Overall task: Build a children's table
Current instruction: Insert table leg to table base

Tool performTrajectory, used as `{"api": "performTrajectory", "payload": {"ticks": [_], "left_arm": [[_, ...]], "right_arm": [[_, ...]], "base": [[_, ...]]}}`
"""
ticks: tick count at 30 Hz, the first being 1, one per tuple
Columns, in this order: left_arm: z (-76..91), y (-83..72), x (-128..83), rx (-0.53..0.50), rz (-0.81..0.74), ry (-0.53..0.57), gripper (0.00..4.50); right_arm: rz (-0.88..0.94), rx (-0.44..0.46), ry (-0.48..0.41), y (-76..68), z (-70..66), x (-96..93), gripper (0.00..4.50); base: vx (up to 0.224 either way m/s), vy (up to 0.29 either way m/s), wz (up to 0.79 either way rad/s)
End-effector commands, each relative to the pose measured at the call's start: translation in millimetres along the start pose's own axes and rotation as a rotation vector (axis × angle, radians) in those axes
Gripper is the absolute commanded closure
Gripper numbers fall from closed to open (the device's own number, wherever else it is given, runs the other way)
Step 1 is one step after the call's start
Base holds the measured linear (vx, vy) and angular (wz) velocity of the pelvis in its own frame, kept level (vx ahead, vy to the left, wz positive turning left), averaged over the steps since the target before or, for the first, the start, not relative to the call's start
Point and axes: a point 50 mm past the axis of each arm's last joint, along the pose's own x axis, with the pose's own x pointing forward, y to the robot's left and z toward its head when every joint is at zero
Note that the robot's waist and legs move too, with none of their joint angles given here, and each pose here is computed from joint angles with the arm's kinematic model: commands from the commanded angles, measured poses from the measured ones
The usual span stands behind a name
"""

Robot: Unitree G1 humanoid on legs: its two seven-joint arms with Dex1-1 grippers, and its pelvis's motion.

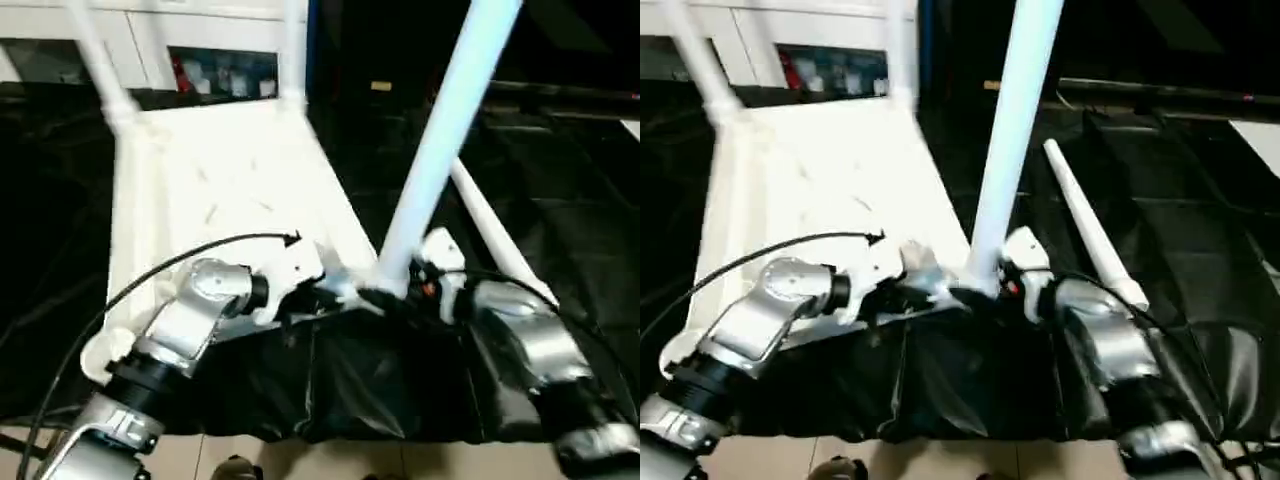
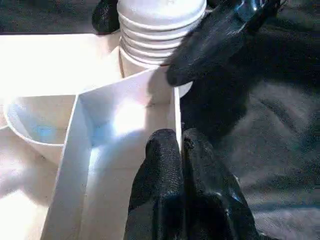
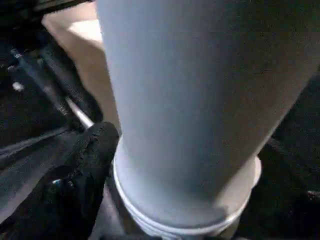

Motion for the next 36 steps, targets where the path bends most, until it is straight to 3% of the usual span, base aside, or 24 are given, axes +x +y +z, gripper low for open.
{"api": "performTrajectory", "payload": {"ticks": [1,13,20,22,29,32,33,36], "left_arm": [[19.2,-5.0,6,0.077,-0.099,-0.073,4.50],[9.6,-1.5,1,0.078,-0.132,-0.043,4.50],[7.9,-1.9,2,0.067,-0.128,-0.046,4.50],[10.6,1.2,7,0.042,-0.066,-0.065,4.50],[22.3,10.4,22,-0.016,0.115,-0.098,4.50],[31.1,13.3,31,-0.056,0.203,-0.122,4.50],[42.4,13.5,41,-0.095,0.283,-0.160,4.50],[50.1,5.2,51,-0.079,0.282,-0.181,4.50]], "right_arm": [[0.077,-0.010,0.002,7.5,1.5,-0.6,0.57],[0.158,-0.019,0.002,17.1,1.9,-4.9,1.61],[0.157,-0.002,-0.003,19.6,-1.1,-3.3,1.72],[0.085,0.050,-0.033,18.0,-2.7,3.1,1.72],[-0.157,0.106,-0.027,9.5,-9.1,24.3,1.73],[-0.301,0.168,-0.014,5.1,-12.9,39.3,1.73],[-0.472,0.236,0.015,-0.1,-14.7,55.9,1.73],[-0.524,0.259,0.007,1.7,-10.2,69.8,1.73]], "base": [[0.000,0.000,0.00],[0.000,0.000,0.00],[0.000,0.000,0.00],[0.000,0.000,0.00],[0.000,0.000,0.00],[0.000,0.000,0.00],[0.000,0.000,0.00],[0.000,0.000,0.00]]}}
